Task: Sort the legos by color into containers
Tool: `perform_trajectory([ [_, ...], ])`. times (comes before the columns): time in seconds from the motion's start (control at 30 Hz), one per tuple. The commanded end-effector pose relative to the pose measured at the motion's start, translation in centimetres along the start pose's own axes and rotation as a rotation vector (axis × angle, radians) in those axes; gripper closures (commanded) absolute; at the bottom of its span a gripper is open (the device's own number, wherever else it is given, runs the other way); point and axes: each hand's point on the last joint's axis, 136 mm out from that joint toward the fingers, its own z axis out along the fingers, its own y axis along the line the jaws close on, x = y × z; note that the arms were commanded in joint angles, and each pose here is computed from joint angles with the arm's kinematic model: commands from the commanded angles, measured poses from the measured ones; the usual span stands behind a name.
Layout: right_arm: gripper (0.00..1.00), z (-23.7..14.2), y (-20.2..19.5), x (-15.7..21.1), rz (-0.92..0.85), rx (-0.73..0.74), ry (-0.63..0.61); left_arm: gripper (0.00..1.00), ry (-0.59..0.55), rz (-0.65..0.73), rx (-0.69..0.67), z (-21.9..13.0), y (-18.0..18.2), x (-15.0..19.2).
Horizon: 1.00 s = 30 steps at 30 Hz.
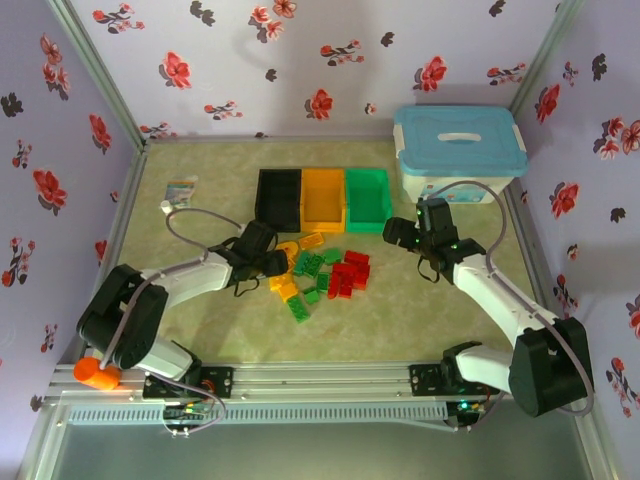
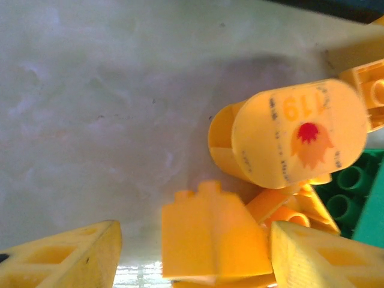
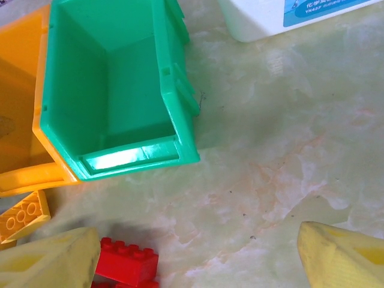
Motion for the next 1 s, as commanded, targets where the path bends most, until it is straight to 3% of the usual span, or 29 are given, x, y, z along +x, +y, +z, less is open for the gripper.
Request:
perform_trajectory([
  [0.0,0.14,-0.3,0.2,0.3,0.015,-0.011,-0.004,0.37,0.033,-0.008,-0.017,0.5,0.2,0.8],
  [0.97,0.18,-1.0,1.9,0.2,0.015,-0.055,-0.032,0.43,0.035,0.029,-0.021,0.6,0.8,1.4],
])
